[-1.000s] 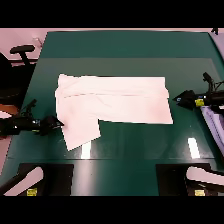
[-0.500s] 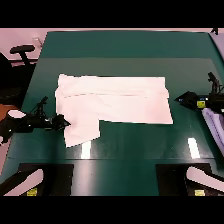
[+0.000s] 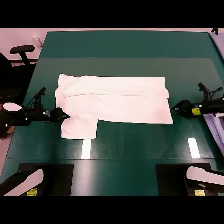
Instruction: Fold the shirts.
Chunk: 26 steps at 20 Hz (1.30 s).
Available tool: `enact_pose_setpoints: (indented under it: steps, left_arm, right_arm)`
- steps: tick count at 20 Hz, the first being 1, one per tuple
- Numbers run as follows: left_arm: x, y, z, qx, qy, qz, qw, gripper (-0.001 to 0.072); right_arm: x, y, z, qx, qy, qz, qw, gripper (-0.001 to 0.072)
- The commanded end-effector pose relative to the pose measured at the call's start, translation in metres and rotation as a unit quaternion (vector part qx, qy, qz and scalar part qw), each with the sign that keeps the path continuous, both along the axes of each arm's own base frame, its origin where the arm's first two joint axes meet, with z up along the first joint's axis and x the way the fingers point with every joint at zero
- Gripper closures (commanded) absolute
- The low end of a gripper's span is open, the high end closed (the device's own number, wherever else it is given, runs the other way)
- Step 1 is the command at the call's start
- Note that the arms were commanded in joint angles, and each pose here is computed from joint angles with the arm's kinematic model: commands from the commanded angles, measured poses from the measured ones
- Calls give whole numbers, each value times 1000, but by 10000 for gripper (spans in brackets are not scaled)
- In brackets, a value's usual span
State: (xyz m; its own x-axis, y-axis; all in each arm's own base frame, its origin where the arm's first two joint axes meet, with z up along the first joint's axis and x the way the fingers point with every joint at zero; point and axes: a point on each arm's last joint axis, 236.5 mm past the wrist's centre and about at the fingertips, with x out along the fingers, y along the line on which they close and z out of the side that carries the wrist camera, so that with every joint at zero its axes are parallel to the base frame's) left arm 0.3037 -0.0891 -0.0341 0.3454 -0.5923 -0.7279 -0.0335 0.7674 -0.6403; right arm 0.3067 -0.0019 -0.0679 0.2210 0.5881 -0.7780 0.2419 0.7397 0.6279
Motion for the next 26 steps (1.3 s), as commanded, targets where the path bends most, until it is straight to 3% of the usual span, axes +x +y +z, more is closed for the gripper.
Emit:
enact_pose_setpoints:
  steps: [1, 7, 10, 11, 12, 13, 19, 23, 26]
  left_arm:
    - [3, 0, 4, 2, -7, -4, 1000, 680]
    - [-1, -2, 4, -3, -2, -11, 1000, 679]
    - [-2, -4, 6, -7, -1, -12, 1000, 680]
    - [-1, -4, 6, -6, -2, -13, 1000, 679]
    - [0, -4, 8, -7, -4, -14, 1000, 680]
    - [2, -4, 12, -6, -8, -17, 1000, 680]
    - [47, 2, 90, 15, -111, -42, 993, 680]
    - [77, 7, 131, 20, -176, -19, 984, 680]
    - [103, 6, 125, 39, -207, -3, 978, 680]
  right_arm:
    - [-33, -1, -29, 27, 49, -41, 998, 161]
    - [-27, 30, -27, 68, 24, -35, 997, 170]
    - [-13, 45, -24, 61, 1, -29, 998, 387]
    - [-9, 47, -22, 60, -5, -30, 998, 476]
    - [-6, 50, -20, 62, -10, -32, 997, 618]
    - [-4, 50, -17, 62, -16, -34, 997, 691]
    - [20, 48, 45, 43, -123, -30, 991, 691]
    - [65, 29, 106, 8, -212, -27, 977, 691]
    - [98, 18, 109, 17, -213, -27, 977, 691]
